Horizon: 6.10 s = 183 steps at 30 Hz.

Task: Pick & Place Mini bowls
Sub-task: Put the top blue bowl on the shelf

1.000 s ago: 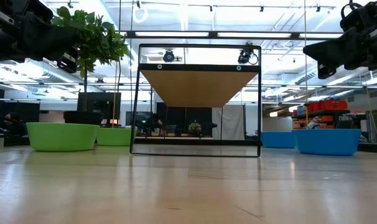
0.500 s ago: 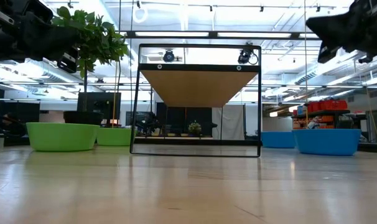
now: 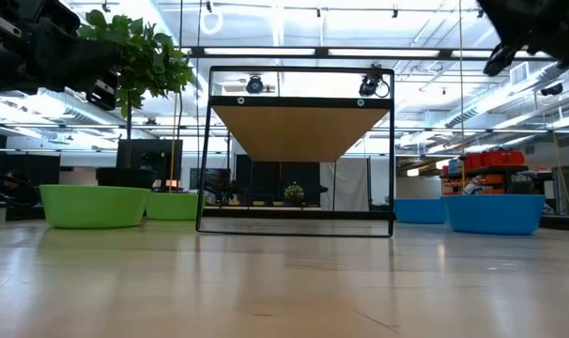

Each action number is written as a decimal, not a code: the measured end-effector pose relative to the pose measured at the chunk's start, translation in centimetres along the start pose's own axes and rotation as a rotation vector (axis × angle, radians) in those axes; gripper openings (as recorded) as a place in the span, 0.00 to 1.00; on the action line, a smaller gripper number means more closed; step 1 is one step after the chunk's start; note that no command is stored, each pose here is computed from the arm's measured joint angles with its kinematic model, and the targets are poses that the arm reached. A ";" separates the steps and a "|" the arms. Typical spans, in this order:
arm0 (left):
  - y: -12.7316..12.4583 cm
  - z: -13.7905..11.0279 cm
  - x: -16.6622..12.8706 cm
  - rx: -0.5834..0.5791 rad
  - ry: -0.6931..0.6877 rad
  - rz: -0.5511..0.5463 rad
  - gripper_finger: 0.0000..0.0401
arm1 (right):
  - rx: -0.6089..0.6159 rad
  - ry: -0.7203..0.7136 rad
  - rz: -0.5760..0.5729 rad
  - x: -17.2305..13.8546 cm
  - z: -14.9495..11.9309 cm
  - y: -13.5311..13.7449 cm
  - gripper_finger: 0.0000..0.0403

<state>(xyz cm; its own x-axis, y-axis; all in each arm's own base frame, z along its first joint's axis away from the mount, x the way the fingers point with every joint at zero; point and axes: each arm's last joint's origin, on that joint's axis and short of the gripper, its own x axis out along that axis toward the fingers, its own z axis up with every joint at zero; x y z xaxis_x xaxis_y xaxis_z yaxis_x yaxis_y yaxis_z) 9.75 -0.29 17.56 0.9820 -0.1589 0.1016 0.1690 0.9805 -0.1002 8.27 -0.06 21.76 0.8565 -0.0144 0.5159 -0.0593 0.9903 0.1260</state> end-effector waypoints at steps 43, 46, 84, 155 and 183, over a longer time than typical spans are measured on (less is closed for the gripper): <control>0.0 0.0 0.0 0.000 0.000 0.000 0.07 | -0.003 -0.567 -0.081 3.7 17.4 2.1 0.06; 0.0 0.0 0.0 0.000 0.000 0.000 0.07 | 0.016 -0.553 -0.149 4.7 19.1 2.1 0.06; 0.0 0.0 0.0 0.000 0.000 0.000 0.07 | -0.123 -0.190 -0.257 12.3 35.6 4.4 0.06; 0.0 0.0 0.0 0.000 0.000 0.000 0.07 | -0.392 0.840 -0.921 22.5 21.9 -1.6 0.06; 0.0 0.0 0.0 0.000 0.000 0.000 0.07 | -0.393 1.090 -0.920 21.7 20.0 -3.0 0.06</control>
<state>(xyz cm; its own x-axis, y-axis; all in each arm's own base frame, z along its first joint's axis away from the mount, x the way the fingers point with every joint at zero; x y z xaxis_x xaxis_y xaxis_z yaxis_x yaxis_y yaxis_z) 9.75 -0.29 17.56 0.9820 -0.1593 0.1018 0.1694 0.9804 -0.1002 16.76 -6.10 49.55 0.4797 -0.7107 -0.5146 0.6924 0.6668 -0.2755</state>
